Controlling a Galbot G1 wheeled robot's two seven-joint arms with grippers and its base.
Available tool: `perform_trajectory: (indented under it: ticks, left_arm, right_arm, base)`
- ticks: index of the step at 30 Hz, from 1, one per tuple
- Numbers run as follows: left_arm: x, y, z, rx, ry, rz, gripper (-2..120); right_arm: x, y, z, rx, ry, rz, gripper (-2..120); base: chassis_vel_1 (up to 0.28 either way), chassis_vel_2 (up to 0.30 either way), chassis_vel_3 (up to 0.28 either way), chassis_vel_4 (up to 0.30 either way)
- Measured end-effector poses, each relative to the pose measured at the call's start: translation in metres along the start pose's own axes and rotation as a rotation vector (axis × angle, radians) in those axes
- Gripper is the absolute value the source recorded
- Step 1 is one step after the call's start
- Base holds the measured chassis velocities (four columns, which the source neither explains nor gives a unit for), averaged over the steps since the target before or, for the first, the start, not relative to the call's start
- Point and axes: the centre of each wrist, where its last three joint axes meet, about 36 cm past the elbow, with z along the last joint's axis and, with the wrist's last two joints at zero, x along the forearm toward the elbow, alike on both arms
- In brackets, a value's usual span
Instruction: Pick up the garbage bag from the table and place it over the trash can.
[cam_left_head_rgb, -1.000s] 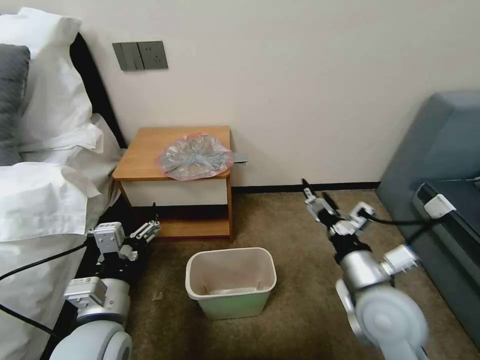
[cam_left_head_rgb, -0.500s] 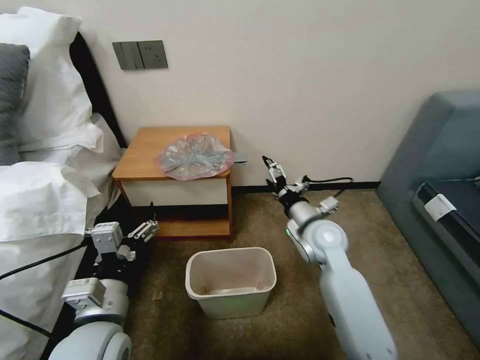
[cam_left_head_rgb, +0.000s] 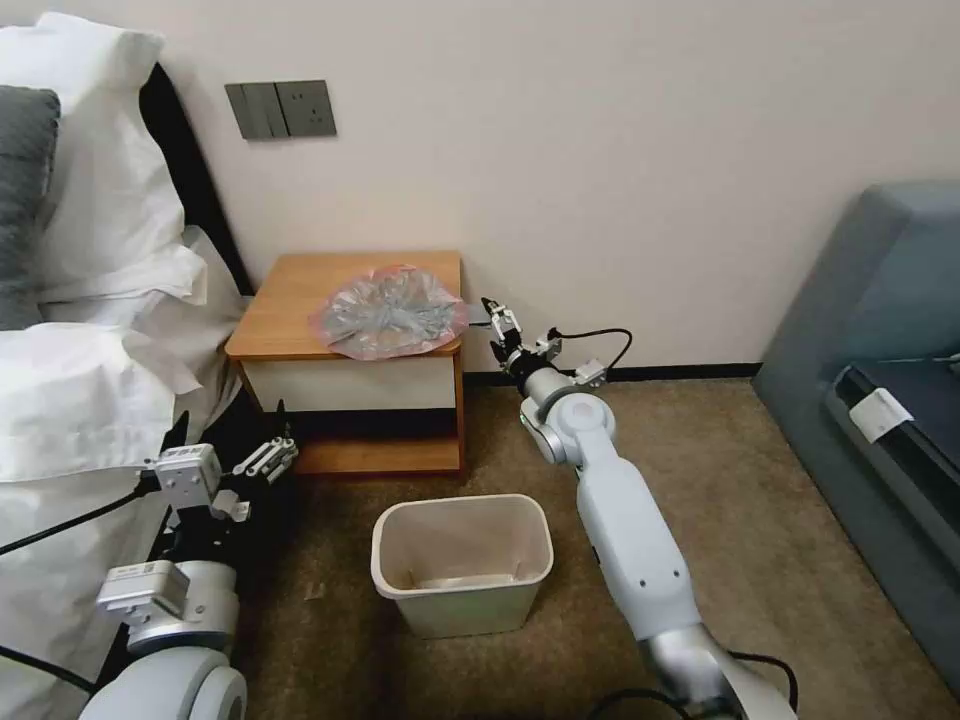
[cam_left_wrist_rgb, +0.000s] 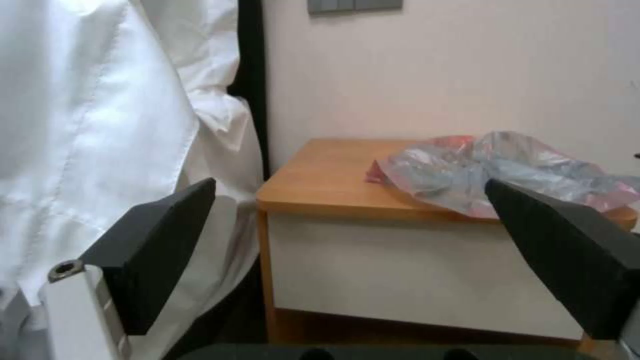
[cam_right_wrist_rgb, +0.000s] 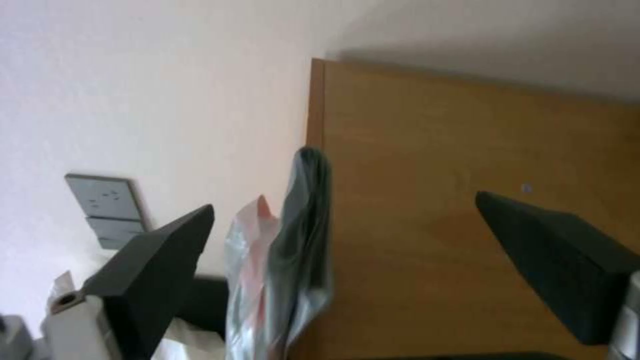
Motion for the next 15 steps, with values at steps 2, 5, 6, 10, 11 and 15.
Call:
perform_trajectory:
  ticks: [2,5,6,10,11,15]
  left_arm:
    - [0.002,-0.001,0.001,-0.007,-0.004,-0.005,100]
    - [0.002,-0.002,0.002,-0.010,-0.008,-0.010,100]
    - [0.002,-0.003,0.002,-0.013,-0.008,-0.012,100]
    - [0.003,-0.006,0.003,-0.022,-0.009,-0.007,100]
    - [0.004,-0.007,0.004,-0.025,-0.008,-0.005,100]
    - [0.006,-0.008,0.004,-0.034,-0.009,-0.003,100]
  right_arm:
    - [-0.002,-0.001,0.001,0.005,0.003,0.005,89]
    - [-0.003,0.000,0.004,0.012,0.010,0.004,81]
    - [-0.003,0.000,0.006,0.016,0.014,0.004,75]
    - [-0.002,0.001,0.009,0.028,0.014,0.001,61]
    - [-0.001,0.001,0.010,0.030,0.011,0.000,57]
    - [-0.001,0.004,0.011,0.041,0.007,-0.010,43]
  base:
    - [0.000,0.000,0.000,0.000]
    - [0.000,0.000,0.000,0.000]
    - [0.000,0.000,0.000,0.000]
    - [0.000,0.000,0.000,0.000]
    - [0.000,0.000,0.000,0.000]
    - [0.000,0.000,0.000,0.000]
